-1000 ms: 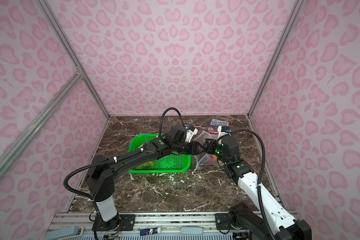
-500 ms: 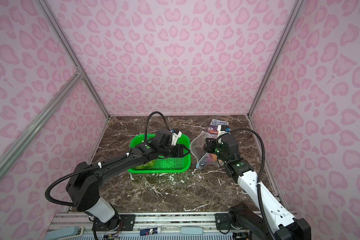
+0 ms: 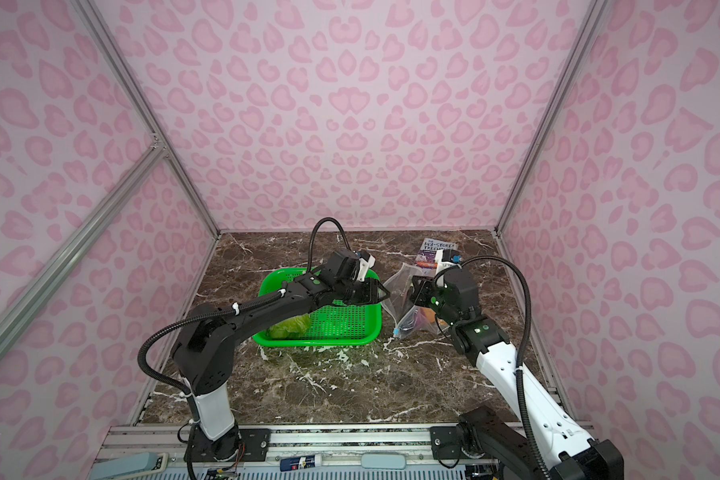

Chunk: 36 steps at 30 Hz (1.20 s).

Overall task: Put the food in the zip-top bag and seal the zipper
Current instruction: 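Push the eggplant down into the bag with the left gripper, then withdraw the left gripper from the bag back over the green basket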

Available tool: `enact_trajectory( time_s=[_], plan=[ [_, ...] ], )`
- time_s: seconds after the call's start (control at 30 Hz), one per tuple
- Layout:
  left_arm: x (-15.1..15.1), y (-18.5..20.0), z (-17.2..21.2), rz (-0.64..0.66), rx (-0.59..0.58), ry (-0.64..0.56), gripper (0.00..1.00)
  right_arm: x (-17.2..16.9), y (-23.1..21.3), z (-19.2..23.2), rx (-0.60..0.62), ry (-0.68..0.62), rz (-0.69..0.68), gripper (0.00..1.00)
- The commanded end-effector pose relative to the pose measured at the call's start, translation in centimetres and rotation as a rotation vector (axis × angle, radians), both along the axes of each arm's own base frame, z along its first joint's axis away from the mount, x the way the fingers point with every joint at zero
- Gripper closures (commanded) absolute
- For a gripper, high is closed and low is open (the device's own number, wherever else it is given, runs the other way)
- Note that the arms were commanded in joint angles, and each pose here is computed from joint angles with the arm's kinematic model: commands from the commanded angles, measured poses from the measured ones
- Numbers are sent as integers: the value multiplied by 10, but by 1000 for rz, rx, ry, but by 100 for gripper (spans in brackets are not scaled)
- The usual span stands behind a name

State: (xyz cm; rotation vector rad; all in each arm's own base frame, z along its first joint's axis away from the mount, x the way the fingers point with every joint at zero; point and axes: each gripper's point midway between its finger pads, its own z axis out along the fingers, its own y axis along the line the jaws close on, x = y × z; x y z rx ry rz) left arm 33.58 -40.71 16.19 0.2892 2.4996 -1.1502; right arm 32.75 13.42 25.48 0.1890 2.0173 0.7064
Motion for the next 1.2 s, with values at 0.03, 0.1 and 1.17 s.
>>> enact_trajectory(
  time_s=[0.03, 0.1, 1.17],
  plan=[
    [5, -8, 6, -18, -30, -19, 90, -1, -2, 3, -20, -11, 1, 100],
    [4, -9, 7, -25, -34, -22, 96, -2, -1, 0, -28, -3, 6, 100],
    [-35, -20, 192, -236, -311, -324, 97, -20, -82, 98, -236, -138, -173, 100]
  ],
)
